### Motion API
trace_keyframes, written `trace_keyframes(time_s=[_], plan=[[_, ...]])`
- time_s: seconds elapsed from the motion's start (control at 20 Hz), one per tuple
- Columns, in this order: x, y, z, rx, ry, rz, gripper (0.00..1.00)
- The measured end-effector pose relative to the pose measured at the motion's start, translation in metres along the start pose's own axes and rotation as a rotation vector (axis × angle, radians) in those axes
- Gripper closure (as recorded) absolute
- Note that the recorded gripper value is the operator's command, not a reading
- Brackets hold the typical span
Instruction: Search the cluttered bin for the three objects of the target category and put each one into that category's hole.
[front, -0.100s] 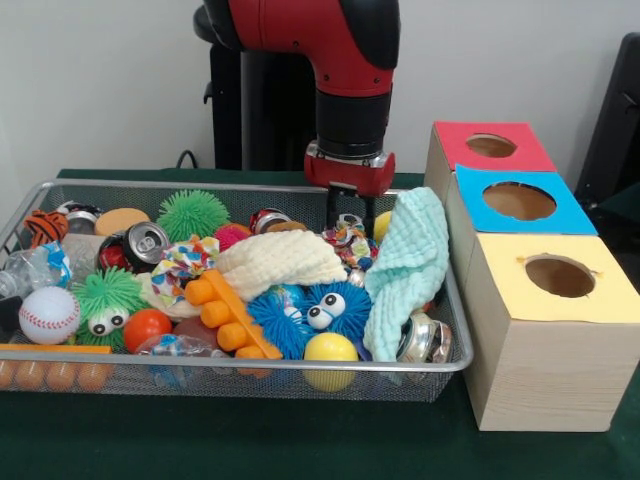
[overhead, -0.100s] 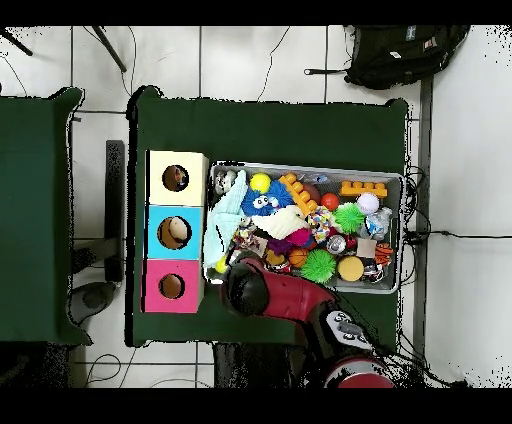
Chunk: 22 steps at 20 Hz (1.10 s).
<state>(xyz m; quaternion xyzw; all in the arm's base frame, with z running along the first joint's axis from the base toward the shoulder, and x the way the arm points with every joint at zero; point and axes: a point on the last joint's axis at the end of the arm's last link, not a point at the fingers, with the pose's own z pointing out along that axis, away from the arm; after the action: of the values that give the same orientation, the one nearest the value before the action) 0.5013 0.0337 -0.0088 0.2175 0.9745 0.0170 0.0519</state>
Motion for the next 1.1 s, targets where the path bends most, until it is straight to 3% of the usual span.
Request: trace_keyframes(time_s=[1.1], plan=[[-0.008, 0.008, -0.015, -0.006, -0.034, -0.014, 1.00]])
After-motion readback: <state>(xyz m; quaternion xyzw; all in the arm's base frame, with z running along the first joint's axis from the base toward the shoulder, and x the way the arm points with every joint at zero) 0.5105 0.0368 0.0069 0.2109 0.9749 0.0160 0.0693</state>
